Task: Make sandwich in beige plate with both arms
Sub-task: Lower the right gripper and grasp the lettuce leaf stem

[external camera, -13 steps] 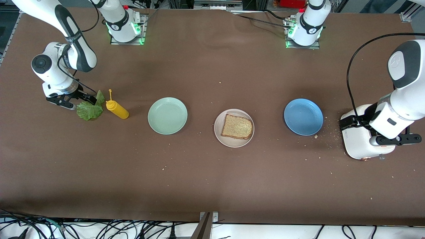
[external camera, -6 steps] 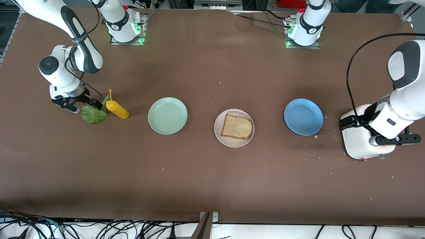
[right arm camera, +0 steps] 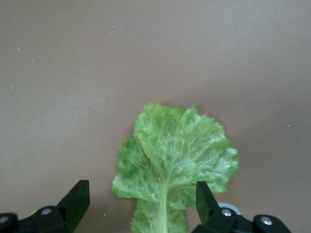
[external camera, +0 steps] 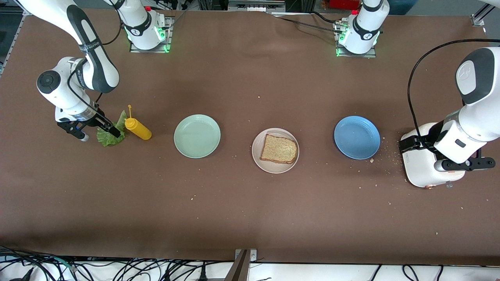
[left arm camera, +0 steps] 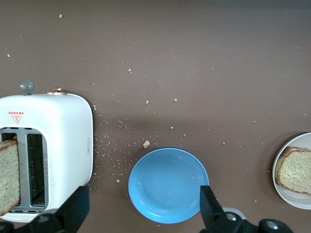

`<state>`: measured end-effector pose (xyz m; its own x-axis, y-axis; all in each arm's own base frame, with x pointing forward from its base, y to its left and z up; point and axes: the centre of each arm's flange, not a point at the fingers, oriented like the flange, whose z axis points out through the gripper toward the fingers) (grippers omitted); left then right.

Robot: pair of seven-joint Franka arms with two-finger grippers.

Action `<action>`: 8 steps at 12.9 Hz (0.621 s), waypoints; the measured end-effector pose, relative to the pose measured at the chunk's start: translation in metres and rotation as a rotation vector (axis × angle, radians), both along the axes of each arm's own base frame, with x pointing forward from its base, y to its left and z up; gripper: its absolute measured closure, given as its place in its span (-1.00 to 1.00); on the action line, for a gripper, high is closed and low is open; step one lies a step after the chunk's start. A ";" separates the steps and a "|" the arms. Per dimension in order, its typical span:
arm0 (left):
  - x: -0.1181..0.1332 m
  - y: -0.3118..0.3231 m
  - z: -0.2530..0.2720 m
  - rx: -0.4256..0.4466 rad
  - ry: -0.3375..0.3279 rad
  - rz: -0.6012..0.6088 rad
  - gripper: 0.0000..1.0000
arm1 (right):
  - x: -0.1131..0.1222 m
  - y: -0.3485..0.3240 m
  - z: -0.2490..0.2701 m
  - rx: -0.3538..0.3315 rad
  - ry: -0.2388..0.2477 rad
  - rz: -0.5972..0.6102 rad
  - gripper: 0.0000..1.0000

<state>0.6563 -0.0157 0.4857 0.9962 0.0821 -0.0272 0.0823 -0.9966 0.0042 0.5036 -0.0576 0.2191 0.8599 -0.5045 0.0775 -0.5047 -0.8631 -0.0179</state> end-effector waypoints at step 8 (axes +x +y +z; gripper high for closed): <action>0.000 0.000 0.000 0.000 0.000 0.014 -1.00 | -0.012 0.000 -0.040 -0.004 0.082 0.007 -0.67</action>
<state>0.6563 -0.0158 0.4857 0.9950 0.0962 -0.0273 0.0964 -0.9953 0.0038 0.4917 -0.0578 0.1796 0.8670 -0.4982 0.0089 -0.4982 -0.8666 0.0271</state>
